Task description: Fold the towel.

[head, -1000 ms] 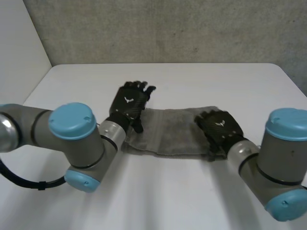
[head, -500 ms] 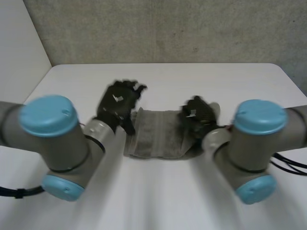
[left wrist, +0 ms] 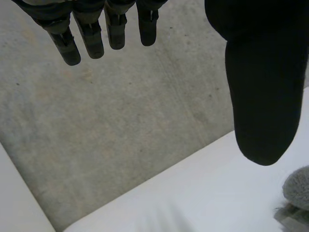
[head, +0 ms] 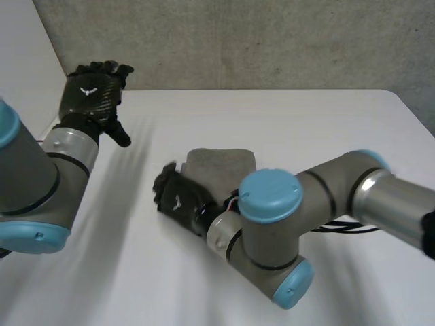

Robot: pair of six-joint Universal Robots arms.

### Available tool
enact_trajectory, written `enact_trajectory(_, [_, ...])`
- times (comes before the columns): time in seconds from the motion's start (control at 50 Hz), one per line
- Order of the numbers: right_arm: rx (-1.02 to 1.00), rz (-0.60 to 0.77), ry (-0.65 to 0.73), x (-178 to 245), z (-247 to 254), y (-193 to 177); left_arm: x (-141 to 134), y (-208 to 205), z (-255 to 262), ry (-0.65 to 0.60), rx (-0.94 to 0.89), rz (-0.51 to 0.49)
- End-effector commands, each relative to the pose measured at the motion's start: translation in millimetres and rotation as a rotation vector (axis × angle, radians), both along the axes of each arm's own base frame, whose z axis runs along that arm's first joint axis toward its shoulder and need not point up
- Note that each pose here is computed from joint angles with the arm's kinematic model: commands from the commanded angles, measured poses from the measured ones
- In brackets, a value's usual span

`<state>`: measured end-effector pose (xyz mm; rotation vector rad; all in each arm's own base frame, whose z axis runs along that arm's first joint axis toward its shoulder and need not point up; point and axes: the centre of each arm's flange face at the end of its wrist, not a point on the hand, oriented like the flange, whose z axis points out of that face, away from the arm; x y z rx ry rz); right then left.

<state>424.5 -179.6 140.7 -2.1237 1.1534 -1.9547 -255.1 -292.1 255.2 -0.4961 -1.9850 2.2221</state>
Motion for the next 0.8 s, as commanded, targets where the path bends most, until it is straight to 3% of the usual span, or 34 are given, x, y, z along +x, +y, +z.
enact_trajectory(0.02, [0.378, -0.244, -0.333, -39, 54, -18, -19, -3, -17, 0.062, 0.059, -0.049])
enact_trajectory(0.1, [0.579, -0.351, -0.508, -66, 71, -30, -25, -5, -25, 0.144, 0.109, -0.067])
enact_trajectory(0.18, [0.688, -0.446, -0.590, -85, 71, -50, -30, -4, -32, 0.185, 0.149, -0.096])
enact_trajectory(0.22, [0.786, -0.524, -0.625, -98, 66, -65, -40, 2, -42, 0.199, 0.194, -0.166])
enact_trajectory(0.38, [0.949, -0.599, -0.626, -93, 33, -93, -66, 21, -88, 0.168, 0.325, -0.278])
enact_trajectory(0.62, [1.058, -0.673, -0.529, -81, -18, -107, -73, 27, -149, 0.097, 0.456, -0.279])
enact_trajectory(0.72, [1.025, -0.651, -0.561, -82, 11, -106, -74, 24, -137, 0.110, 0.432, -0.277])
enact_trajectory(0.8, [0.928, -0.579, -0.668, -91, 77, -101, -72, 23, -79, 0.160, 0.315, -0.290])
